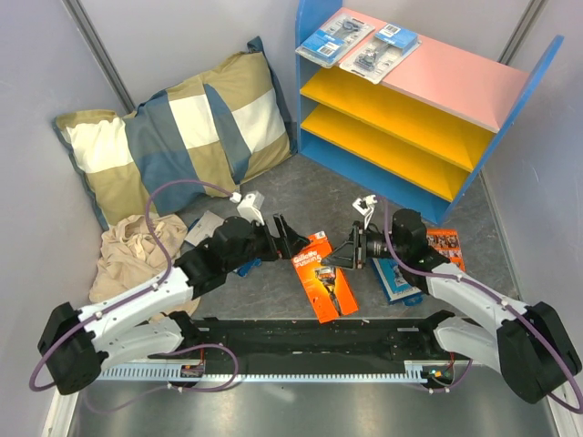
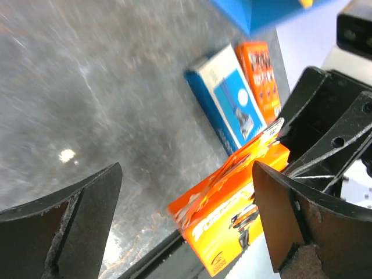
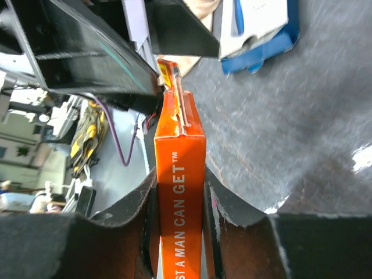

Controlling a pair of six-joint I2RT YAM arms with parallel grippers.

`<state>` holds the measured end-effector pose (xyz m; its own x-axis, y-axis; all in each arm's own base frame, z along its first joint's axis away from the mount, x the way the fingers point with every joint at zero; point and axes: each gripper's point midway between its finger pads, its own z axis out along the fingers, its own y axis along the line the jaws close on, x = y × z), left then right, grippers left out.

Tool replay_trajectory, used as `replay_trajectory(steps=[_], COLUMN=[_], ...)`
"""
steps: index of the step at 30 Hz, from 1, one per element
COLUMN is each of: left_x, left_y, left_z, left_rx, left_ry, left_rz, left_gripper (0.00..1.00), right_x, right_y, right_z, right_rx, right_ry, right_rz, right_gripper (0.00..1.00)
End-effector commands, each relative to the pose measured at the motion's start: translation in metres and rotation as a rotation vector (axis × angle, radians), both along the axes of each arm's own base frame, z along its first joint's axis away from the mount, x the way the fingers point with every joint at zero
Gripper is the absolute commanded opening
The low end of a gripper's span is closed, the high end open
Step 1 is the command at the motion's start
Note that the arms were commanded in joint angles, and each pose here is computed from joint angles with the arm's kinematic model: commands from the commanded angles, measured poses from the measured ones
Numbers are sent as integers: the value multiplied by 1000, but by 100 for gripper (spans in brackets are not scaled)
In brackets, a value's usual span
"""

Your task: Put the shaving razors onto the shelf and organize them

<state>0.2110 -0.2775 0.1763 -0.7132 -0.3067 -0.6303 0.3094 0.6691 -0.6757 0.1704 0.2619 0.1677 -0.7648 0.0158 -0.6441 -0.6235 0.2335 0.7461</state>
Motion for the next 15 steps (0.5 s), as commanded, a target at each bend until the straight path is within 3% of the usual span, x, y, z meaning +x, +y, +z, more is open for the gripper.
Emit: replay_trajectory(steps=[1,10,15], left_x=[22,28,28], left_y=[26,27,16], left_z=[53,122,150], left_rx=[43,19,-17], left_ry=[-166,-264,-285], left_rz=[118,97,36], left_gripper=[100,100,100], right_x=[17,50,75], right_y=[2,-2,-24], right_z=[34,118,191], right_rx=[-1,62,113], right_ry=[-101,-218,-335], right_rz=[-49,-223,-448], right_gripper=[11,9,7])
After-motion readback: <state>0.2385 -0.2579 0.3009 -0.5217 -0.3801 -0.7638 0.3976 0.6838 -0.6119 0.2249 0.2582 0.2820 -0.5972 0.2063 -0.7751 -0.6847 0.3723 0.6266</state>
